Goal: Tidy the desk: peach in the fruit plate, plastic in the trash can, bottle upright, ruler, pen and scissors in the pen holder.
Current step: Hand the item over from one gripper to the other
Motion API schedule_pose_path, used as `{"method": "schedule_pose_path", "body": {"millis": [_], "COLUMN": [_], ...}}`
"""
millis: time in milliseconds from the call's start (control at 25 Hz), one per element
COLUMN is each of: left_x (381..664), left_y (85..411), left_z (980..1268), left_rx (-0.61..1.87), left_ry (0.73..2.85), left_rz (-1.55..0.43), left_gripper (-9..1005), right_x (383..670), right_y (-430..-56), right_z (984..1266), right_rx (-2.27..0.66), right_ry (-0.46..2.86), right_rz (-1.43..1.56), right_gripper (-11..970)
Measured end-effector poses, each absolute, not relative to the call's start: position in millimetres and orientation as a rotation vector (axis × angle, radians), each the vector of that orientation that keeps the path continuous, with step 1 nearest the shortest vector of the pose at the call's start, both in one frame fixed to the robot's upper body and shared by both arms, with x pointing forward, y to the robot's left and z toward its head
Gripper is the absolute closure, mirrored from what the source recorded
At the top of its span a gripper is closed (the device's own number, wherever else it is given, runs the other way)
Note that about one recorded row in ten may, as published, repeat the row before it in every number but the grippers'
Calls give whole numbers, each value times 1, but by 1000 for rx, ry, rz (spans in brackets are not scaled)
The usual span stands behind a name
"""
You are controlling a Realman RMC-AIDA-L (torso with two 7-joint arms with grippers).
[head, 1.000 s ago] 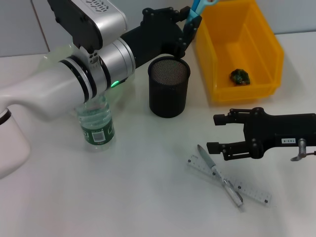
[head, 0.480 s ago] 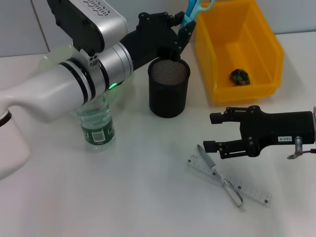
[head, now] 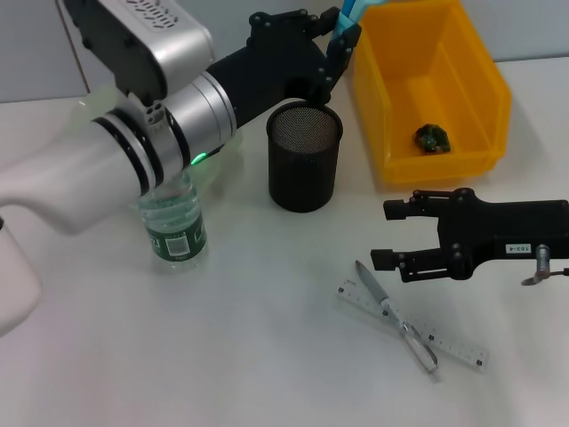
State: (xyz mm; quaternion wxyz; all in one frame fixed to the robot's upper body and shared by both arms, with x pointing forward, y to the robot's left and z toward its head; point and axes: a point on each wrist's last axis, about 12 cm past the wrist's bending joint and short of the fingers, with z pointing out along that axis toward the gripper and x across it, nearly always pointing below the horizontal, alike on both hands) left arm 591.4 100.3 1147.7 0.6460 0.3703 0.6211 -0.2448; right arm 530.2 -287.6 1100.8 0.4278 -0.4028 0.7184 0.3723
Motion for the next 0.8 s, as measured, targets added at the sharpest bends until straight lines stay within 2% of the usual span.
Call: {"method": "schedule_pose_path", "body": {"millis": [400, 800], "left_x": [584, 581], "left_y": [101, 108], "left_z": [1151, 1148], "left_rx": [815, 791], "left_ry": [1404, 1418], "left_rz": [-620, -615], "left_gripper": [762, 762], "right_x": [529, 513], "right_y": [-295, -328], "right_z": [1102, 1109], "right_rx": [-966, -796], "right_ry": [1796, 1751], "right_rz": [920, 913], "right_gripper": [157, 158]}}
